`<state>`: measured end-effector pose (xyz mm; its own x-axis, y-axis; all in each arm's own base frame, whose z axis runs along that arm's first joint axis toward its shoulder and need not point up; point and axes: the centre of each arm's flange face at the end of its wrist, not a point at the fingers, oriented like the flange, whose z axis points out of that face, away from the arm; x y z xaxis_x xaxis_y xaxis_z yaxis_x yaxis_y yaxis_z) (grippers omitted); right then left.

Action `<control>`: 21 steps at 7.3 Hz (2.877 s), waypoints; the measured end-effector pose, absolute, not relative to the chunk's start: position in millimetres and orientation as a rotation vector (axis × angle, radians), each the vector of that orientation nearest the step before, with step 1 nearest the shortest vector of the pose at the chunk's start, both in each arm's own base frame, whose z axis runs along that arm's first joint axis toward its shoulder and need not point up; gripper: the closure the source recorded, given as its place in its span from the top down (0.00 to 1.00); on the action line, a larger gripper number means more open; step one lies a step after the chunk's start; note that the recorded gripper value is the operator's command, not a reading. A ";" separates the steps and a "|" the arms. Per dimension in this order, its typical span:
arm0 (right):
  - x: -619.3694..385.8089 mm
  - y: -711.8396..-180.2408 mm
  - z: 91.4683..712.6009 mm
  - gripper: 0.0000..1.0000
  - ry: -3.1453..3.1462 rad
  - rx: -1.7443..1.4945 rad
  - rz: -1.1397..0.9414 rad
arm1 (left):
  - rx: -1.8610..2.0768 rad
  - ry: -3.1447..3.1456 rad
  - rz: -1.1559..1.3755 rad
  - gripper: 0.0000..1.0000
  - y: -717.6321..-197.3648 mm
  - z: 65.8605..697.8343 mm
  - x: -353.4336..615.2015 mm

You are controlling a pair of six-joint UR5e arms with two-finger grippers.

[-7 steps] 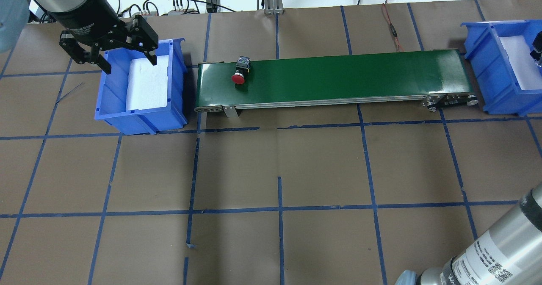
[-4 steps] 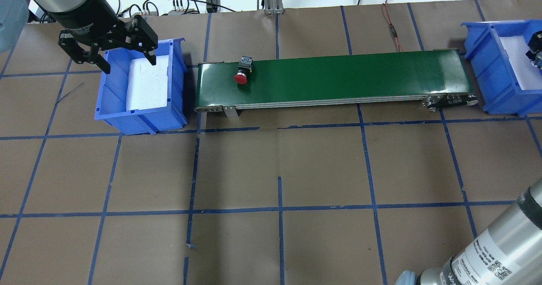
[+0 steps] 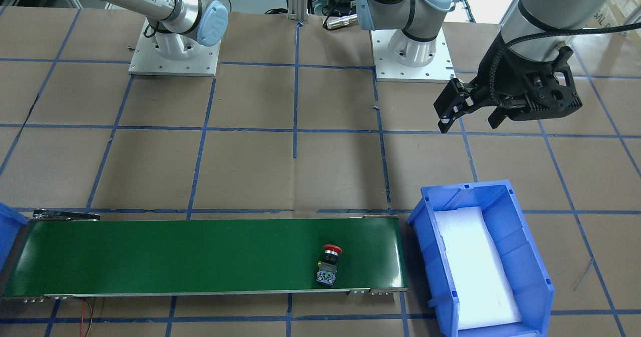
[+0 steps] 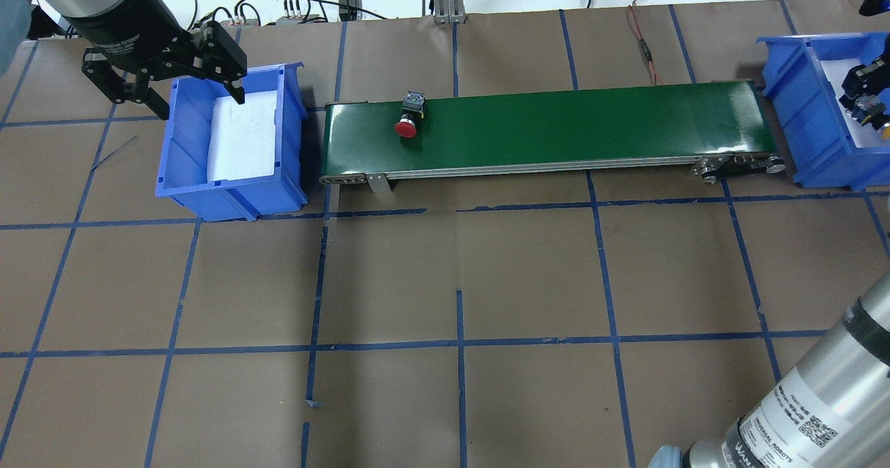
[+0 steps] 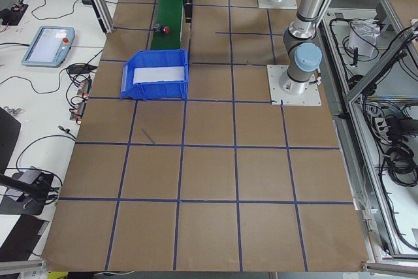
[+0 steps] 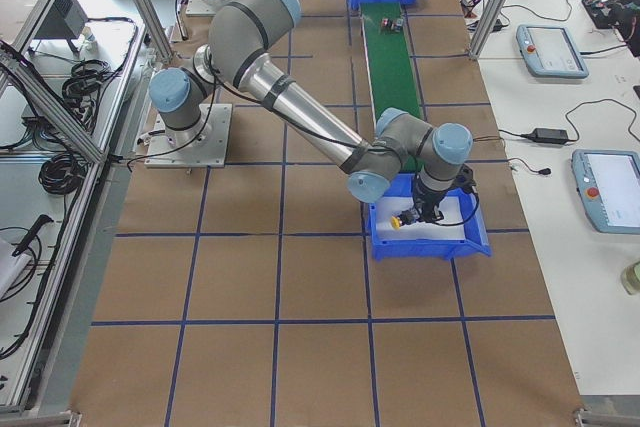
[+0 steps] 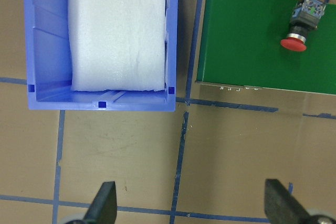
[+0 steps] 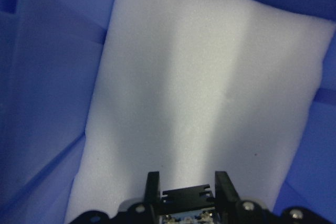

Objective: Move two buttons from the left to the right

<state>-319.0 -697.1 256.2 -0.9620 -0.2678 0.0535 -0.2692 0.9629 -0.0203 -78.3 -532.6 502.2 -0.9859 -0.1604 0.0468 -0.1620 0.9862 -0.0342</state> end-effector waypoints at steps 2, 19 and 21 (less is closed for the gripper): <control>-314.4 -700.0 249.0 0.26 -3.068 0.429 0.036 | 0.260 -3.087 0.059 1.00 -532.2 503.8 -75.0; -299.8 -683.4 343.5 0.52 -3.037 0.442 0.098 | 0.006 -3.103 -0.008 1.00 -448.2 510.9 -94.1; -252.1 -687.6 387.0 0.52 -3.016 0.507 0.172 | 0.002 -3.183 0.048 1.00 -412.2 528.4 -90.6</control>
<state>-252.1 -687.6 387.0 -0.9423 -0.3208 0.0961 -0.3296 0.9391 -0.0973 -90.6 -412.2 528.4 -0.9991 -0.0017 -0.0422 -0.0004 0.9995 -0.0302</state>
